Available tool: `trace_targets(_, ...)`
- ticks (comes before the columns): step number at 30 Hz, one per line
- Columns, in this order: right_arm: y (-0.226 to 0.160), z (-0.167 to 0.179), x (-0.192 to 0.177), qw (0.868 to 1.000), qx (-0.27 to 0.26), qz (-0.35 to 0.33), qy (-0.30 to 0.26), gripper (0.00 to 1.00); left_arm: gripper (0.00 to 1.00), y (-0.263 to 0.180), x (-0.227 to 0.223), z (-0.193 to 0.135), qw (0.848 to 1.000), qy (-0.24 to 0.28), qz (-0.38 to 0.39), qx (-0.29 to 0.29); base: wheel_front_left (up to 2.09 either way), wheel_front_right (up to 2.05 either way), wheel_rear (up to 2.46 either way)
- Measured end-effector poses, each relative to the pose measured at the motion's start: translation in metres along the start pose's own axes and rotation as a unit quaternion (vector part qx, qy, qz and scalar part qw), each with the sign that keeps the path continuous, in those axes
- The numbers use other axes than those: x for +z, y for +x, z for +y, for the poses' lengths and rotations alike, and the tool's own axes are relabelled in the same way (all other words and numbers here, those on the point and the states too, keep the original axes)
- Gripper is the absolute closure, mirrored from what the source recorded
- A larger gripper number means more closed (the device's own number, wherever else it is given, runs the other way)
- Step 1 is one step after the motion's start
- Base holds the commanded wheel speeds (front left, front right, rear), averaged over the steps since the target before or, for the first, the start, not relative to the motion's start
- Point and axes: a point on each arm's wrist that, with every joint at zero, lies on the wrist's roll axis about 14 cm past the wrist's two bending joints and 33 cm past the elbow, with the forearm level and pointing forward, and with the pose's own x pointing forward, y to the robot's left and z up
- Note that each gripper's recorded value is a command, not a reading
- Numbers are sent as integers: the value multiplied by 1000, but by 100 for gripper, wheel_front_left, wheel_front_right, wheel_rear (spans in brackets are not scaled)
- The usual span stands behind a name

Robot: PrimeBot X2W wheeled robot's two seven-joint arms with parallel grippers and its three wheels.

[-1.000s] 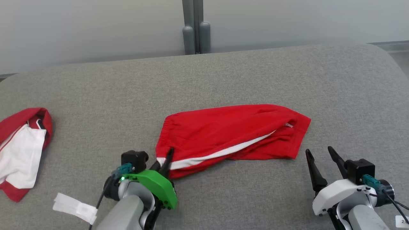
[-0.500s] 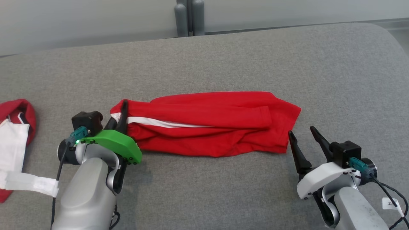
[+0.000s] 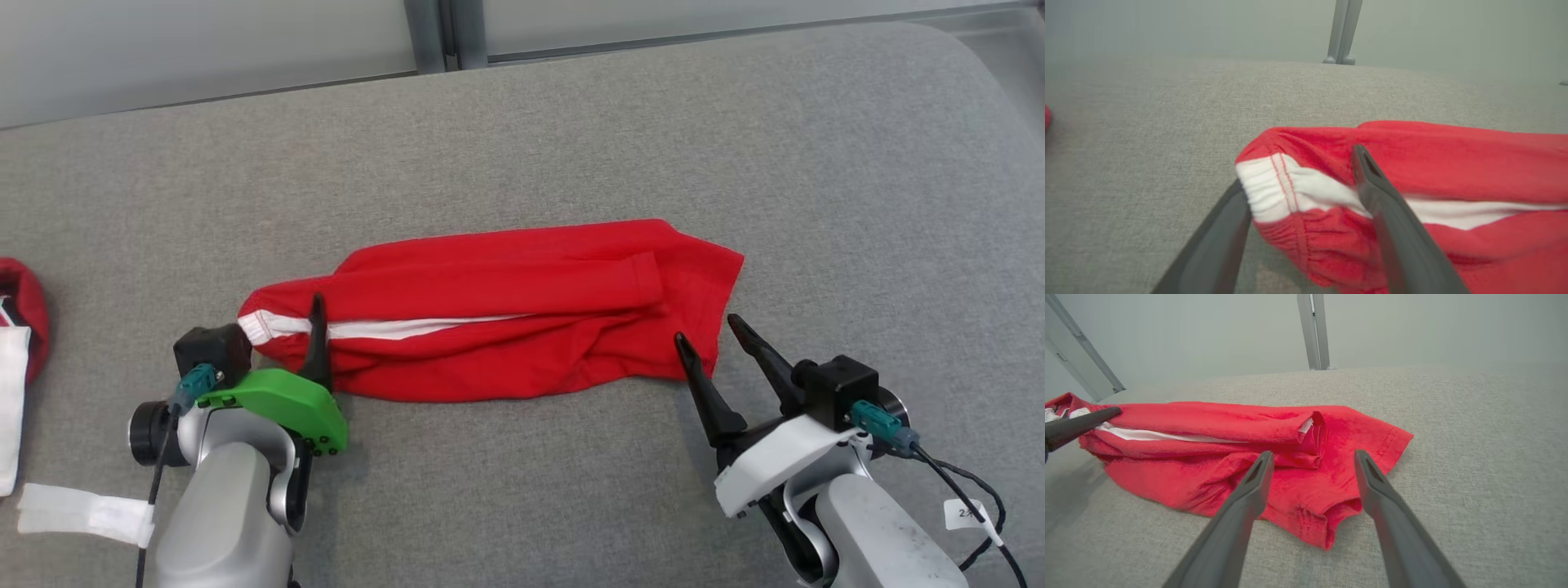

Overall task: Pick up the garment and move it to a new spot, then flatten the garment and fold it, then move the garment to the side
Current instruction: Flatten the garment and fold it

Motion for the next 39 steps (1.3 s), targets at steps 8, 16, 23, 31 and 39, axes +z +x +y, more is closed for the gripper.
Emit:
trace_targets(8,15,20,-4,999,33,8,8,0,0,-35,14,14,999,-3,-46,20,0,0,0)
trace_targets(16,34,32,-11,998,53,21,14,0,0,-64,7,31,998,-3,-50,42,0,0,0)
trace_targets(23,44,30,-15,998,44,28,28,0,0,-75,6,34,997,-14,-52,47,0,0,0)
trace_targets(31,44,28,-19,998,39,34,29,0,0,-76,7,32,997,-16,-56,47,0,0,0)
trace_targets(39,43,39,-26,997,56,45,27,100,0,-77,5,31,997,-21,-54,46,0,0,0)
